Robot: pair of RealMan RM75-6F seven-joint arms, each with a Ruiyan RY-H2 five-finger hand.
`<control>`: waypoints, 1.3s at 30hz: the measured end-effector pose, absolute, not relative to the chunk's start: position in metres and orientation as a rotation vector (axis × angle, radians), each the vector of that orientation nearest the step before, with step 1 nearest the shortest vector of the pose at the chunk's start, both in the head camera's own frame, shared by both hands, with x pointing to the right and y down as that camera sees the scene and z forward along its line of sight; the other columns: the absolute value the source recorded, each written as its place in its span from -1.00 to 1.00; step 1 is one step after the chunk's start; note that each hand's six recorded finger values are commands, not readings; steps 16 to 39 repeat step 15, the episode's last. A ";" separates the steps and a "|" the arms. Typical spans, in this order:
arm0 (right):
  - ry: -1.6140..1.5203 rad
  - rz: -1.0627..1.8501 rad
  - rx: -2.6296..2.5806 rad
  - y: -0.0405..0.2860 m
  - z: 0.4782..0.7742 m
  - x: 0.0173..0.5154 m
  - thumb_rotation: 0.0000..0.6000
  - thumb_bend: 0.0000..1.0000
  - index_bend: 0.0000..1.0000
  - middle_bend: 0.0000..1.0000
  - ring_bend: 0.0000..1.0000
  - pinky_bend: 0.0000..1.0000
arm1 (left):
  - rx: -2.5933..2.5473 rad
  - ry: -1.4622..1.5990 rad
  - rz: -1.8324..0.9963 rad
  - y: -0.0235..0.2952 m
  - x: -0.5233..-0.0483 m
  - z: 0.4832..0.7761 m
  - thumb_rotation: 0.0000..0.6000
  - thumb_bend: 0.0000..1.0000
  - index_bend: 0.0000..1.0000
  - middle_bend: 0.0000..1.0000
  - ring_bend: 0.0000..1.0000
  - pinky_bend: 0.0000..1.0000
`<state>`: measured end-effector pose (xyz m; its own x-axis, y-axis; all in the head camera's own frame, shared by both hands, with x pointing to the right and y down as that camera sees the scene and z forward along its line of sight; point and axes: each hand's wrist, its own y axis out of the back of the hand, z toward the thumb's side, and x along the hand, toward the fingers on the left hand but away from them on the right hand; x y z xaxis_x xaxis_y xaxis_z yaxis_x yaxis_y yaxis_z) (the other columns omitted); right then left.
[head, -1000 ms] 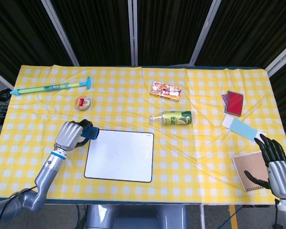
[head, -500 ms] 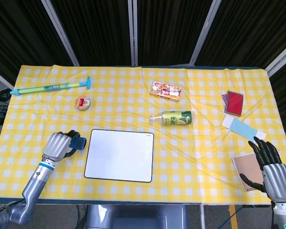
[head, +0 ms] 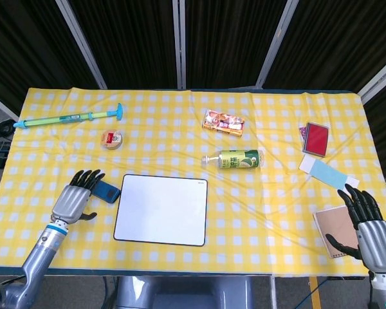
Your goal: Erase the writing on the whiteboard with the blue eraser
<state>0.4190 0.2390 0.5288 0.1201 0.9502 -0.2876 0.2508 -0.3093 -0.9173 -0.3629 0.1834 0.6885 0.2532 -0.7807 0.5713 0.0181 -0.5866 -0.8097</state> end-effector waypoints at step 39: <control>-1.096 1.281 -1.615 0.234 0.540 0.414 1.00 -0.88 -1.00 -1.00 -1.00 -1.00 | -1.523 0.974 -1.471 0.232 -0.460 0.582 1.00 -0.93 -1.00 -1.00 -1.00 -1.00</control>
